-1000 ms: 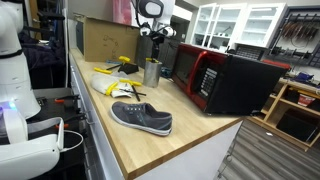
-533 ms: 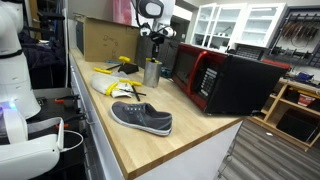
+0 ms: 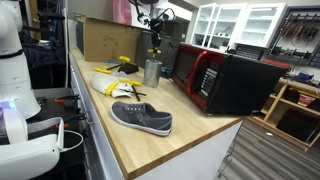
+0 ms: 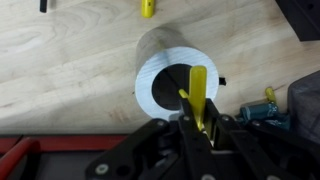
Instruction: Put the thing into the cylinder then on the stand
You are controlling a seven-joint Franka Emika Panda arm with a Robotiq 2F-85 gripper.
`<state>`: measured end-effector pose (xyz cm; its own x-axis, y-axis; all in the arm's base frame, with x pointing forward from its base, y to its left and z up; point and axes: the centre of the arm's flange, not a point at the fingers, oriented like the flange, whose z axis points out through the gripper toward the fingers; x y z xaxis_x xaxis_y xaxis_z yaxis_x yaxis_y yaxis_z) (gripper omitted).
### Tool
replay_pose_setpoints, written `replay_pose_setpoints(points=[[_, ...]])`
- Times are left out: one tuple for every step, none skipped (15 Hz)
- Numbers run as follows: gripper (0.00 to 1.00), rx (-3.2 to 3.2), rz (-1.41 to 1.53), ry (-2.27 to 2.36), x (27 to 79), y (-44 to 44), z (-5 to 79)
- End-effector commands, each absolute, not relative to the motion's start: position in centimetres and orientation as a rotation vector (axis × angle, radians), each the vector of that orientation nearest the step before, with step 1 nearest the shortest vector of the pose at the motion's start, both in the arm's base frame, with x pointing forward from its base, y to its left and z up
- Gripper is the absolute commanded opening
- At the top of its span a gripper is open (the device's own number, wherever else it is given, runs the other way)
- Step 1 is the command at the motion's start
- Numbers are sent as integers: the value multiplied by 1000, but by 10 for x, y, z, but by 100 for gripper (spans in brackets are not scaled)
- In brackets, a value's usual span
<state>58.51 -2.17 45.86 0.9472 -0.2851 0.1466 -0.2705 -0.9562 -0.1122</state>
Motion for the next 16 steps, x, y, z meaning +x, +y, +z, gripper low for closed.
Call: replay_pose_setpoints(points=[[4, -3080, -346, 164, 567, -1, 498], [4, -3082, -371, 92, 563, 5, 508], [4, -3066, -391, 7, 561, 11, 512], [4, -3059, -410, -68, 558, 16, 519], [4, -3046, -427, -157, 555, 21, 524], [4, -3037, -440, -245, 552, 25, 530], [4, -3025, -449, -337, 549, 29, 534], [4, -3017, -455, -428, 545, 34, 539], [4, -3006, -454, -518, 541, 38, 542], [4, -2990, -452, -603, 536, 42, 546], [4, -2965, -425, -616, 531, 46, 552], [4, -3004, -448, -523, 551, 43, 540], [16, -2998, -446, -535, 549, 45, 543], [16, -2999, -446, -533, 549, 45, 543], [16, -3000, -442, -532, 550, 44, 541], [16, -3001, -436, -530, 551, 44, 539]])
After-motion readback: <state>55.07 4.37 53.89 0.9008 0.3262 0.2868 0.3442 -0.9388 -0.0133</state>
